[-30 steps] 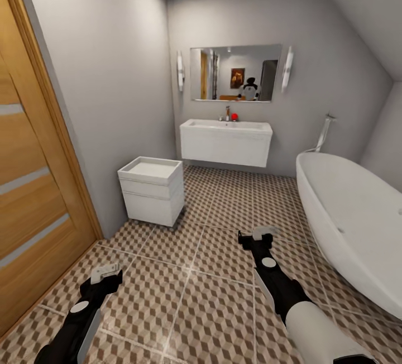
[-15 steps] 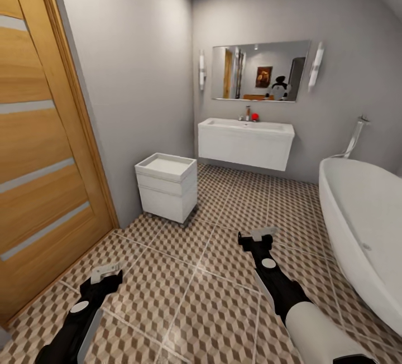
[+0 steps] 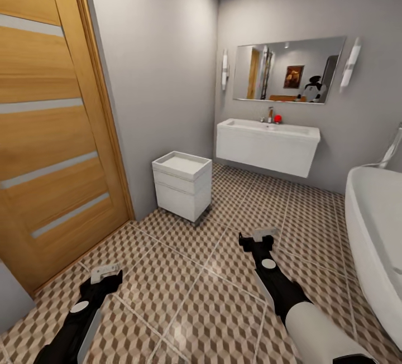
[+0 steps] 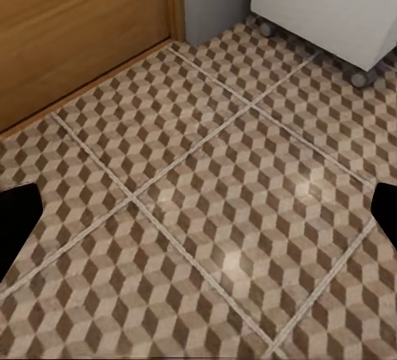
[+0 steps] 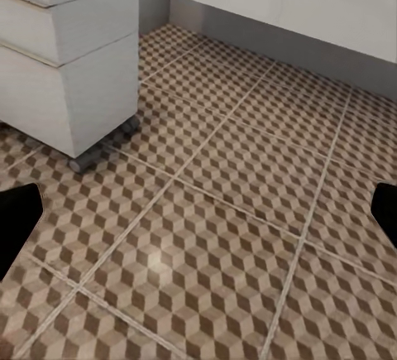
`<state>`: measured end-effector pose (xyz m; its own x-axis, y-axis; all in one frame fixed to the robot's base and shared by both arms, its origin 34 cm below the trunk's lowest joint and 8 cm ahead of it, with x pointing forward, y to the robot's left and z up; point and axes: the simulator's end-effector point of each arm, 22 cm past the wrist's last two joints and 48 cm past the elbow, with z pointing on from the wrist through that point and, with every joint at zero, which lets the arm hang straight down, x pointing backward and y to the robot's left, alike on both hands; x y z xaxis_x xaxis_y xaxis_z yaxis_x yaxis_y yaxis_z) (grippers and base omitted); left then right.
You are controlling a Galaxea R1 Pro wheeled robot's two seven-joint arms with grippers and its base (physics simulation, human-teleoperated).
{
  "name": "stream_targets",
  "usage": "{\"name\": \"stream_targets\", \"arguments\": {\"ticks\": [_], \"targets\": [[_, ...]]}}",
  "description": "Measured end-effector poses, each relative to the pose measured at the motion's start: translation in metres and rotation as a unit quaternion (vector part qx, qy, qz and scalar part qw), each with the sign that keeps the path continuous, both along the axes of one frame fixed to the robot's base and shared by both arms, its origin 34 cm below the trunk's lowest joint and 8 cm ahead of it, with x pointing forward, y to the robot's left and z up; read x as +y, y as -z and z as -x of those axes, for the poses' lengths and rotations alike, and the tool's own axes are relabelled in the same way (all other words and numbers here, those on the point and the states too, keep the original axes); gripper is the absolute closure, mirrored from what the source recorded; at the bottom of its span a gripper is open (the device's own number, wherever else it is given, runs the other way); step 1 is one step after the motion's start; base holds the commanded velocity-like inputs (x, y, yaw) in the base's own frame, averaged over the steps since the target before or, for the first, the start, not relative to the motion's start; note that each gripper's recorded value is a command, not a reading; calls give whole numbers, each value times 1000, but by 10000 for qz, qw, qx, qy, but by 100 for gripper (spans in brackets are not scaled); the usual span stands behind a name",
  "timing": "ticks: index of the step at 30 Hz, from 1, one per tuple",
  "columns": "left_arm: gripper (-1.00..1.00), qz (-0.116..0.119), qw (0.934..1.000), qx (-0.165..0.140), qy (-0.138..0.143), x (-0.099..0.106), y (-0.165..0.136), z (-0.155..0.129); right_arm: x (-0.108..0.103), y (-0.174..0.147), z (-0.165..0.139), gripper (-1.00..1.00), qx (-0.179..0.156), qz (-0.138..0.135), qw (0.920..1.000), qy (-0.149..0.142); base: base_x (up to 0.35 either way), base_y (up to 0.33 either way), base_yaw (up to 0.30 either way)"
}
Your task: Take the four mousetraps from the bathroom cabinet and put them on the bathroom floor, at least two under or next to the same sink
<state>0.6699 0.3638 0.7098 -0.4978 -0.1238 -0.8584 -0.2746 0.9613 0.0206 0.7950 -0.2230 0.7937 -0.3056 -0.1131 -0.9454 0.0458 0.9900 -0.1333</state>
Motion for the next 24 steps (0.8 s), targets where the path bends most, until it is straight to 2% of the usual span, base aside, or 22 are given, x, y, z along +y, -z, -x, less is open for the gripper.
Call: {"name": "stream_targets", "arguments": {"ticks": [7,24], "targets": [[-100,6,10000,21,0,0,2,1,0,0,0,-100,2,-1,10000,5,0,-211,288],[-100,31,10000,63,13,-2,6,3,0,1,0,-100,9,0,10000,5,0,10,288]]}}
